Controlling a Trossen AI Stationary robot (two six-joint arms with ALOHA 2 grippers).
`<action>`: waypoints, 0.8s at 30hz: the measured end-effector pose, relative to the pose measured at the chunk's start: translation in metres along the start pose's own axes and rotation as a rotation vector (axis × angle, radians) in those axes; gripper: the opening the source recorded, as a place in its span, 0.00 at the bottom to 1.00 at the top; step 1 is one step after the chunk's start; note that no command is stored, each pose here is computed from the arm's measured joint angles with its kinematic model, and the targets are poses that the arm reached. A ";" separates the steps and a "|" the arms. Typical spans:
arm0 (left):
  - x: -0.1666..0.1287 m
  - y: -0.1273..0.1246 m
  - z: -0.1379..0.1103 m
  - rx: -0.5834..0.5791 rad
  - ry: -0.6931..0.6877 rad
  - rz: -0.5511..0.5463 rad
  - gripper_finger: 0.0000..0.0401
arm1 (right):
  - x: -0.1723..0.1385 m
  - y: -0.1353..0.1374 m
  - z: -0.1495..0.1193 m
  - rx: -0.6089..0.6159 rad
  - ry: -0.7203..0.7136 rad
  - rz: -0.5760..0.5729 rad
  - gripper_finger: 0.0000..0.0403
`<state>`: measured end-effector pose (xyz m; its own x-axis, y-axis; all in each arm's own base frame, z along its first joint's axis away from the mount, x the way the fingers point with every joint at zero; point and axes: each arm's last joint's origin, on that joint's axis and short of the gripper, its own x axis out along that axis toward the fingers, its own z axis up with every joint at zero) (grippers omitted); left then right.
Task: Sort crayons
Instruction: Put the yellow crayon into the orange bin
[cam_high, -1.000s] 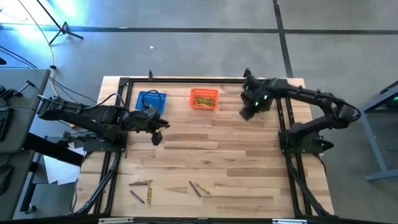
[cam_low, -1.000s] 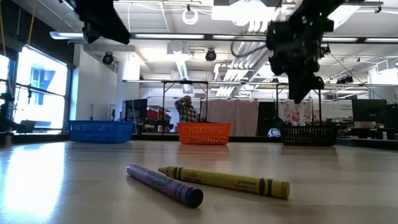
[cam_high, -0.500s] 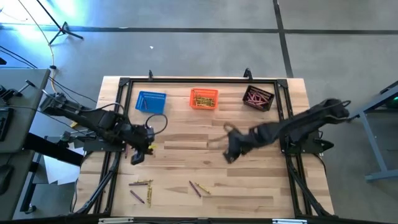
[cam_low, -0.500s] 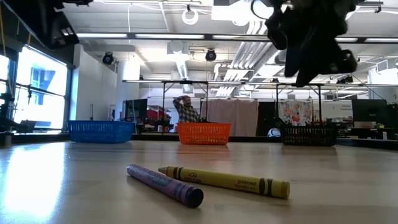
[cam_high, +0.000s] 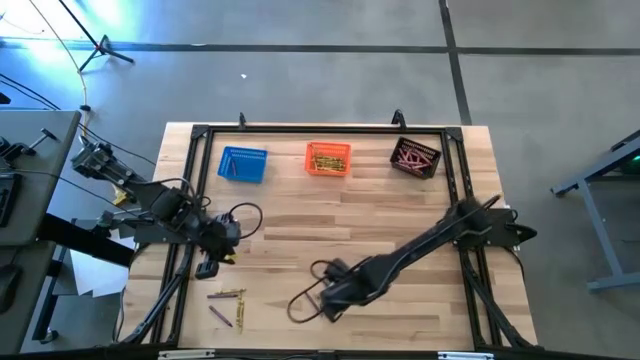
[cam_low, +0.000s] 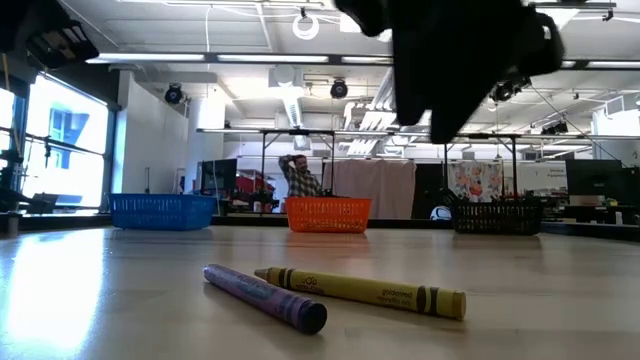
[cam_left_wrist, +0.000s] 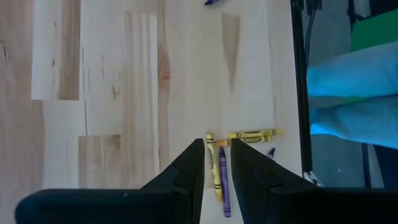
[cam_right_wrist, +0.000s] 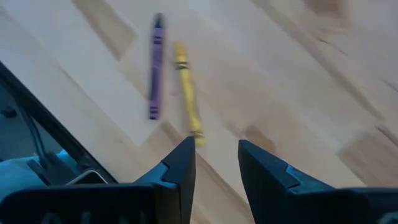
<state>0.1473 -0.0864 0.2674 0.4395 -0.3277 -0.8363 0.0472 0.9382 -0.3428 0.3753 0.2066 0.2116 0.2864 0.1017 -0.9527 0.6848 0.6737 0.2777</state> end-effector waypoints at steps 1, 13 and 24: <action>0.000 -0.001 0.000 -0.005 -0.001 0.001 0.16 | 0.003 0.007 0.002 -0.011 0.002 -0.006 0.27; 0.000 -0.005 -0.003 -0.077 -0.018 0.022 0.16 | 0.042 0.047 0.015 -0.055 0.003 -0.025 0.27; 0.000 -0.008 -0.004 -0.105 -0.020 0.014 0.16 | 0.064 0.039 0.012 -0.071 0.024 -0.119 0.27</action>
<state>0.1434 -0.0941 0.2679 0.4577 -0.3110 -0.8329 -0.0532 0.9255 -0.3749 0.4283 0.2311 0.1629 0.1891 0.0345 -0.9814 0.6633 0.7324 0.1536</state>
